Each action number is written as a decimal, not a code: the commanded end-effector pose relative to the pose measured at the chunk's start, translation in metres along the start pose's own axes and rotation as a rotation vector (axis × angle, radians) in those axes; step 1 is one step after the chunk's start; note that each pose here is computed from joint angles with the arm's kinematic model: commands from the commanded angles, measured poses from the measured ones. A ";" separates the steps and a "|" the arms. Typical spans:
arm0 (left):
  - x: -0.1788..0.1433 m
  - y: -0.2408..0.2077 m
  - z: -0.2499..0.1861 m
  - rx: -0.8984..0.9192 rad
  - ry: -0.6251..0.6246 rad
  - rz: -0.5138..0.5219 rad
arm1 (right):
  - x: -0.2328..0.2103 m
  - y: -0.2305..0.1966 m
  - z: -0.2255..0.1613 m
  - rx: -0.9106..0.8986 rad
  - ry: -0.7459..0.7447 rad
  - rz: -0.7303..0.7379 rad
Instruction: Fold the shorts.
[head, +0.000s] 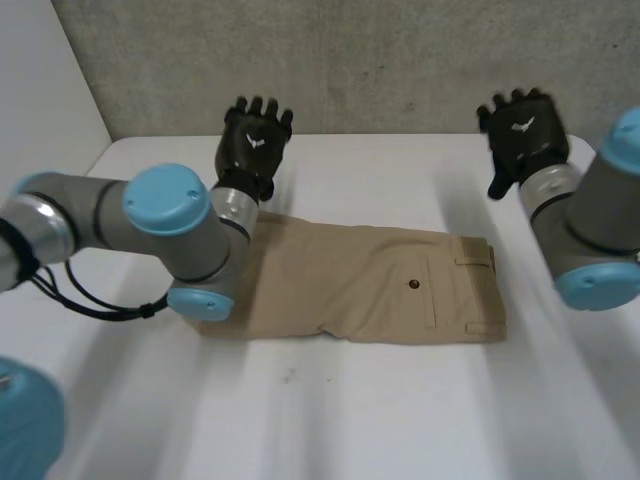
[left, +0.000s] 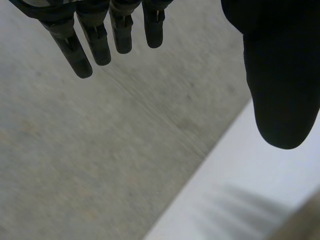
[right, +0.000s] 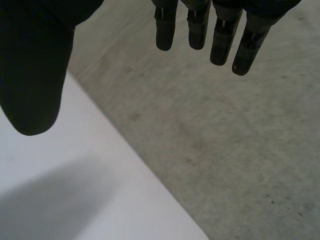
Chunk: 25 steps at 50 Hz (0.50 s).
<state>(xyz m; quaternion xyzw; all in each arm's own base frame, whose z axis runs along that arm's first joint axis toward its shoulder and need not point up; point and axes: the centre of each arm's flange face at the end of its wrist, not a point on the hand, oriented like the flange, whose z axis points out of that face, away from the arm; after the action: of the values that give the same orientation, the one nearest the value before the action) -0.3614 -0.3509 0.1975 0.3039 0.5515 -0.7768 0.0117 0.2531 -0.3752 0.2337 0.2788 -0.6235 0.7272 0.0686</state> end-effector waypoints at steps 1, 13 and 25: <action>-0.026 -0.036 -0.030 0.013 -0.015 -0.031 | 0.024 -0.017 -0.038 -0.083 -0.061 0.123; -0.030 -0.019 -0.104 -0.174 0.040 -0.299 | -0.016 0.039 -0.109 -0.358 -0.262 0.229; -0.014 0.001 -0.139 -0.286 0.094 -0.333 | -0.043 0.083 -0.124 -0.360 -0.256 0.220</action>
<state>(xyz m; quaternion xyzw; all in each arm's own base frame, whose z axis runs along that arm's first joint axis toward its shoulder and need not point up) -0.2863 -0.2417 0.1826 0.2322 0.6914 -0.6767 -0.1007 0.2112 -0.2636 0.1537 0.2814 -0.7745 0.5646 -0.0468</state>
